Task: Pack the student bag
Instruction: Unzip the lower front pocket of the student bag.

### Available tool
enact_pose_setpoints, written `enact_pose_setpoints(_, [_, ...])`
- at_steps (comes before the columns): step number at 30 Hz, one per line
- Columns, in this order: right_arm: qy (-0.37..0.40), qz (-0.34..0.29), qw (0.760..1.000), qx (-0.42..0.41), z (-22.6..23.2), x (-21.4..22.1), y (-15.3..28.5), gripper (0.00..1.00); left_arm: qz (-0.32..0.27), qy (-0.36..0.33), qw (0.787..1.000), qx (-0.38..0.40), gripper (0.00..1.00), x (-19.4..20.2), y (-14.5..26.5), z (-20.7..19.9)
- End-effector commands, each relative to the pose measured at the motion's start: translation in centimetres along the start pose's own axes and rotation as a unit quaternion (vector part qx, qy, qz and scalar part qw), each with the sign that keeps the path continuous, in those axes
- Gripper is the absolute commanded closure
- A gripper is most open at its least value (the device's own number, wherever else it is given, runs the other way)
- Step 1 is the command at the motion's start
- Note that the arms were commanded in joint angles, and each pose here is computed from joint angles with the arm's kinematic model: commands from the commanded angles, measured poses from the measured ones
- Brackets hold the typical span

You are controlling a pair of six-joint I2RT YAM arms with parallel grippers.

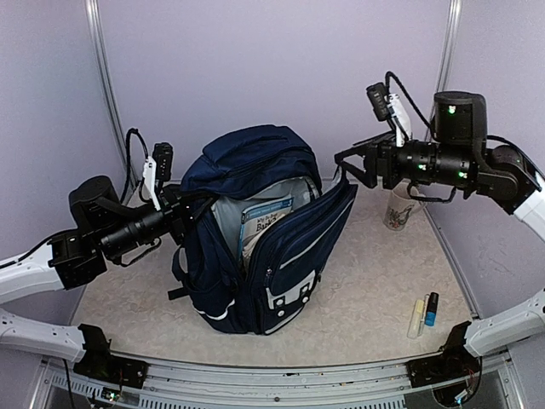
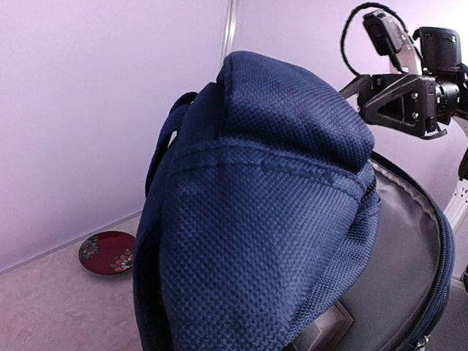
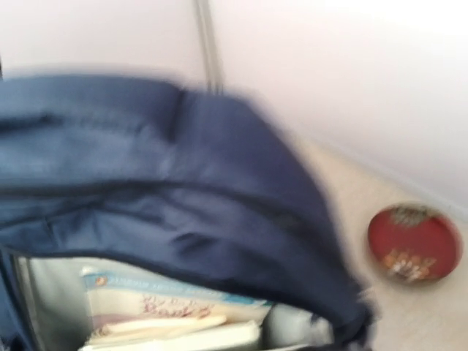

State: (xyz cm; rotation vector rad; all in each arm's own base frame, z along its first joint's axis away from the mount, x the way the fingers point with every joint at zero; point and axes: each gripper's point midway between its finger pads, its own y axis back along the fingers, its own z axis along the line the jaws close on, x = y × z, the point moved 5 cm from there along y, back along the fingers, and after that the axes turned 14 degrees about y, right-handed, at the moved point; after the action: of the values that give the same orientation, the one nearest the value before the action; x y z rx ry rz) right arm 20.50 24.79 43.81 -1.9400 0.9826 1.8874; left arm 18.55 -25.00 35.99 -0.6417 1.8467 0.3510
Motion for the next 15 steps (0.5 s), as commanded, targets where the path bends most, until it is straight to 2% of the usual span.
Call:
enact_pose_setpoints(1, [0.029, -0.055, 0.996, 0.058, -2.8, -1.9, 3.3, 0.3, -0.048, 0.001, 0.997, -0.06, 1.0, -0.9, 1.3, 2.4])
enact_pose_setpoints(5, [0.031, 0.013, 0.993, 0.112, -6.2, 0.7, 2.9, 0.28, -0.05, 0.001, 0.997, -0.057, 1.0, -0.2, 1.8, 2.8])
enact_pose_setpoints(9, [0.008, 0.077, 0.991, 0.106, -8.4, 4.8, 0.7, 0.27, -0.044, -0.003, 0.997, -0.067, 1.0, 0.1, 1.9, 3.3])
enact_pose_setpoints(15, [-0.021, 0.074, 0.997, 0.022, -8.6, 8.3, -2.7, 0.26, -0.047, -0.008, 0.996, -0.073, 1.0, 0.4, 2.6, 3.8])
